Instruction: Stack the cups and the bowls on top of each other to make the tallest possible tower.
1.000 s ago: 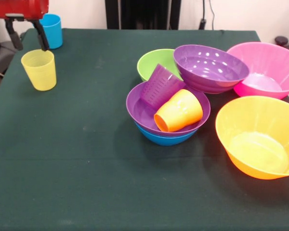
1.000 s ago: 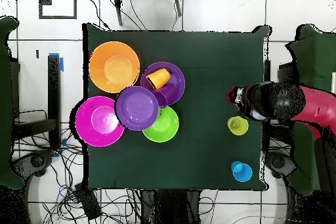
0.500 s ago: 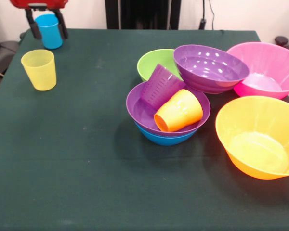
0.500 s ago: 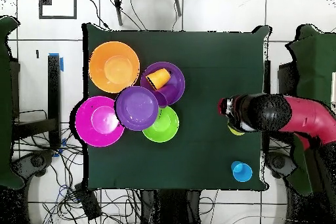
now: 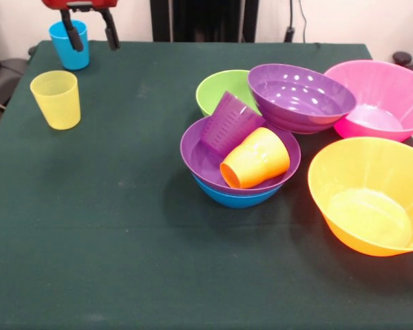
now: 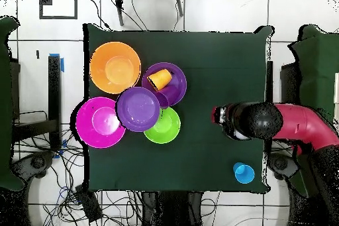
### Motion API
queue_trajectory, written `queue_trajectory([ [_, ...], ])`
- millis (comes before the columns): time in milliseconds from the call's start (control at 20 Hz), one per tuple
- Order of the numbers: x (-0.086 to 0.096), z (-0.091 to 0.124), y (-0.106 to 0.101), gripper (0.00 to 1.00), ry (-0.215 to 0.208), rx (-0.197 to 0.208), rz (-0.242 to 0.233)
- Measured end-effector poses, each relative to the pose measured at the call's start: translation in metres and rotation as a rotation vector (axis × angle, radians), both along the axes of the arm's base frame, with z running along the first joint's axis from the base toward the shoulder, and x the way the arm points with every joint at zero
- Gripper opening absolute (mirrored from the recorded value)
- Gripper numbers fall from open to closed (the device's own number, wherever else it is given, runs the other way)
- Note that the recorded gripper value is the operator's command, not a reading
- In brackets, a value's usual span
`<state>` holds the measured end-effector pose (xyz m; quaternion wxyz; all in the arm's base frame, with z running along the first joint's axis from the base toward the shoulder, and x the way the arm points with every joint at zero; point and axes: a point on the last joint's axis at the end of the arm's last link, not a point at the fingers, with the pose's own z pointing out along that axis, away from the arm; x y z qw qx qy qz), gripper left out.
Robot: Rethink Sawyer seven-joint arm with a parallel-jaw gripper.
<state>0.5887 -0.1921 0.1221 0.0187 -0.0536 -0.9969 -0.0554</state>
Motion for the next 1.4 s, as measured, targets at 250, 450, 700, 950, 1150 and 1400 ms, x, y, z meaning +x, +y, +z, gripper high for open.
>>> queue_trajectory([
  [250,-0.0008,0.0,0.001,1.0,0.001,0.001,0.002],
  [450,-0.0006,0.0002,0.001,1.0,0.001,0.001,0.002],
  [700,-0.0003,0.0005,0.001,1.0,-0.001,0.002,0.002],
  [950,0.0004,0.0012,0.0012,1.0,-0.002,0.008,-0.002],
  [1150,0.0007,0.0014,0.0014,1.0,-0.002,0.009,-0.003],
  [1400,0.0011,0.0002,0.0018,1.0,-0.006,0.011,-0.004],
])
